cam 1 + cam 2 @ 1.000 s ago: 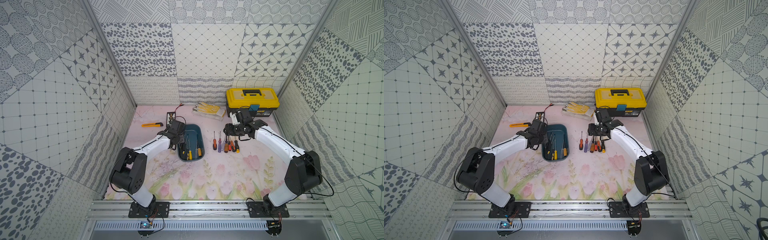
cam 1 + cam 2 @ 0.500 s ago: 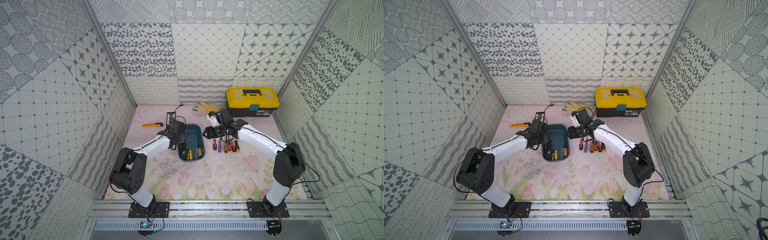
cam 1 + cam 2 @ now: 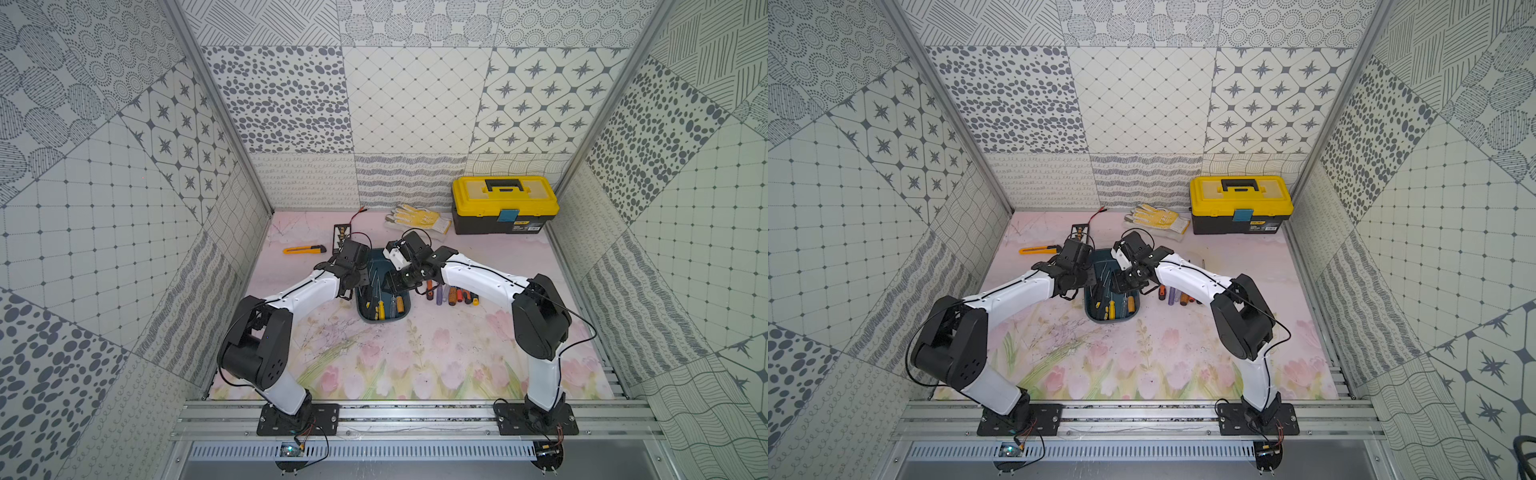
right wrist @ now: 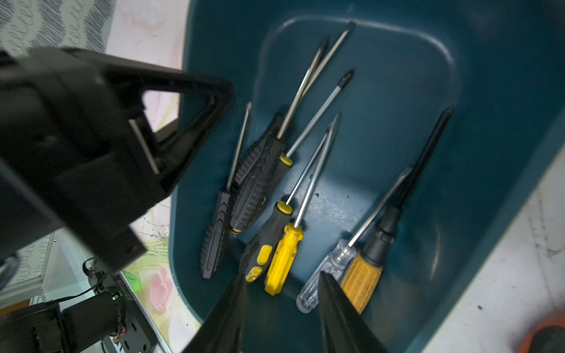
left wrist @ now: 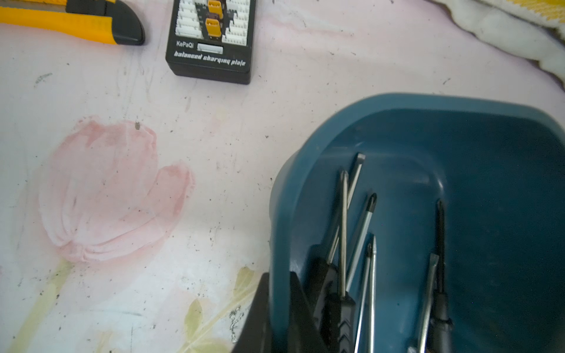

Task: Take out the screwdriver from the storage box
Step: Pick up the screwdriver from the storage box, then place the screwdriver at the center of the board.

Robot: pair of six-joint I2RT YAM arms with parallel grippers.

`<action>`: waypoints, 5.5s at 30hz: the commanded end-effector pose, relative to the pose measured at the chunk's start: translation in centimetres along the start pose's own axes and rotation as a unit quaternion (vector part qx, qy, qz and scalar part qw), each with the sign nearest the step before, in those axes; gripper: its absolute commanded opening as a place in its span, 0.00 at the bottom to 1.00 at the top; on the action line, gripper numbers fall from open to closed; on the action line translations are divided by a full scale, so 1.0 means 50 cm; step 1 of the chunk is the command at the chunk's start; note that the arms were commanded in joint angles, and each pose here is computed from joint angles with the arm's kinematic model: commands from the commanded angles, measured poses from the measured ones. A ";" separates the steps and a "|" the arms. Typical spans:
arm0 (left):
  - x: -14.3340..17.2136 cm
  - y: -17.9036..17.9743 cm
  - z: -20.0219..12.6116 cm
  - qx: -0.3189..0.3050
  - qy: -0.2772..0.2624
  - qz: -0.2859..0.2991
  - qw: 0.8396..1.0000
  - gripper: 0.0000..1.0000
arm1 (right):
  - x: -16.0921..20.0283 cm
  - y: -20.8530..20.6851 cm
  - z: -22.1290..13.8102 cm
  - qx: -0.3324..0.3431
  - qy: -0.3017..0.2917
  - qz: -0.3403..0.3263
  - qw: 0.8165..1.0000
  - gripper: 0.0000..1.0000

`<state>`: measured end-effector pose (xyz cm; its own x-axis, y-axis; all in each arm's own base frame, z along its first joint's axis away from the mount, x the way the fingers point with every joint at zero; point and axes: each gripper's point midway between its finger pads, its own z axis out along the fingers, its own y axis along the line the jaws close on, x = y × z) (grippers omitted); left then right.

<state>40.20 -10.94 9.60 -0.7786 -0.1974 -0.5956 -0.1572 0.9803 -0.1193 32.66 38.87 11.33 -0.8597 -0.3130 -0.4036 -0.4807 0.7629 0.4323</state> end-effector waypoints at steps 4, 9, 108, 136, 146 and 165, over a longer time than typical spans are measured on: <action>-0.043 -0.020 -0.014 0.025 -0.039 -0.015 0.999 0.00 | 0.023 -0.016 0.054 0.030 0.018 0.034 0.999 0.38; -0.039 -0.018 -0.012 0.025 -0.039 -0.018 0.999 0.00 | 0.040 -0.019 0.079 0.033 0.030 0.044 0.998 0.37; -0.038 -0.008 -0.011 0.012 -0.040 -0.014 0.999 0.00 | -0.033 -0.385 -0.293 0.269 -0.119 0.088 0.952 0.00; -0.038 -0.008 -0.010 0.010 -0.038 -0.012 0.999 0.00 | 0.156 -0.606 -0.243 0.358 0.023 0.149 0.921 0.00; -0.039 -0.007 -0.010 0.008 -0.038 -0.011 0.999 0.00 | 0.163 -0.619 -0.214 0.354 0.044 0.151 0.922 0.03; -0.042 -0.010 -0.011 0.010 -0.038 -0.009 0.999 0.00 | 0.161 -0.613 -0.183 0.327 0.052 0.161 0.930 0.27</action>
<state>40.02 -10.67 9.43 -0.7780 -0.1999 -0.5957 -0.1666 0.9797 -0.1112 38.33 7.56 2.55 -0.9702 -0.0465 -0.2377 -0.0251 0.9954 -0.0922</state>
